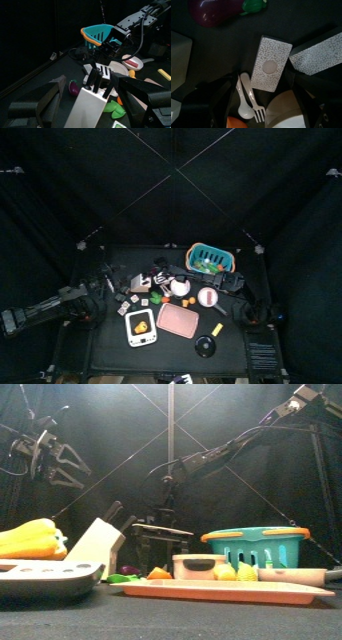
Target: Grab rice
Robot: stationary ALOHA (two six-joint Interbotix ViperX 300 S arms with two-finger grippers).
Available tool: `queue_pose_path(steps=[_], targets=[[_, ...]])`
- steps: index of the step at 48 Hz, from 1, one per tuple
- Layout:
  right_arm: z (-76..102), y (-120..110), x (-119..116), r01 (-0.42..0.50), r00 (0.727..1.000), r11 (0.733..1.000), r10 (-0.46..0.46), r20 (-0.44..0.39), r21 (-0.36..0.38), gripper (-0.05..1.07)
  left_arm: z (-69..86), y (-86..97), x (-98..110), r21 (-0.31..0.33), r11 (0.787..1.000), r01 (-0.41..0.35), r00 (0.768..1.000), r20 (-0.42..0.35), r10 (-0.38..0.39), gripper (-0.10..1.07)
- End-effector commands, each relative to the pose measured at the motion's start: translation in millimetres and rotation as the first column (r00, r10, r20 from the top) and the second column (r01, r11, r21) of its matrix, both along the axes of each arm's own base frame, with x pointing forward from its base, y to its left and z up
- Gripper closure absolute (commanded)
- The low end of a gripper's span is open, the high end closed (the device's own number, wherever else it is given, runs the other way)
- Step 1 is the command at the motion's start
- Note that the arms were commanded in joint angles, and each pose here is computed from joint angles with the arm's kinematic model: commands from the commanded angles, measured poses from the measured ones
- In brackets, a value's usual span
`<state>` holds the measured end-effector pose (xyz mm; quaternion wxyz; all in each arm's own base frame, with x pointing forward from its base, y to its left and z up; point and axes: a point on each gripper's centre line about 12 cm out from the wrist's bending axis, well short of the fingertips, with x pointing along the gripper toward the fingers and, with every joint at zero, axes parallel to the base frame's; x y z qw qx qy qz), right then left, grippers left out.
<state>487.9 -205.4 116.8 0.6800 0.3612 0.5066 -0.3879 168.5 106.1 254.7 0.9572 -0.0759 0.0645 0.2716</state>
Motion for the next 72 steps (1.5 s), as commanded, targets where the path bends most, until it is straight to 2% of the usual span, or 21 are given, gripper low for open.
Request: queue_pose_path(steps=[1, 23, 49, 64, 72], targets=[[17.0, -5, 1, 0.003, 0.999, 1.0, -0.003, 0.036, -0.022, -0.01, 4.7, 0.7, 1, 0.01, 1.0, 0.002, 1.0, 0.008, -0.002, -0.05], [9.1, -6, -5, -0.001, 1.0, 1.0, 0.001, 0.006, -0.03, -0.01, 4.5, 0.8, 1, 0.01, 1.0, 0.002, 1.0, 0.006, -0.002, -0.05], [10.8, -8, -5, -0.006, 1.0, 0.999, 0.006, 0.003, -0.05, 0.01, 4.5, 0.8, 1, 0.01, 1.0, 0.002, 1.0, 0.006, -0.002, -0.05], [12.0, -10, -4, 0.01, 1.0, 0.998, -0.01, 0.006, -0.059, 0.28, 4.4, 0.8, 1, 0.009, 1.0, 0.001, 1.0, 0.005, -0.001, -0.05], [20.7, -11, -2, 0.012, 1.0, 0.998, -0.01, 0.023, -0.066, 0.39, 4.5, 0.8, 1, 0.01, 1.0, 0.002, 1.0, 0.006, -0.002, -0.05]])
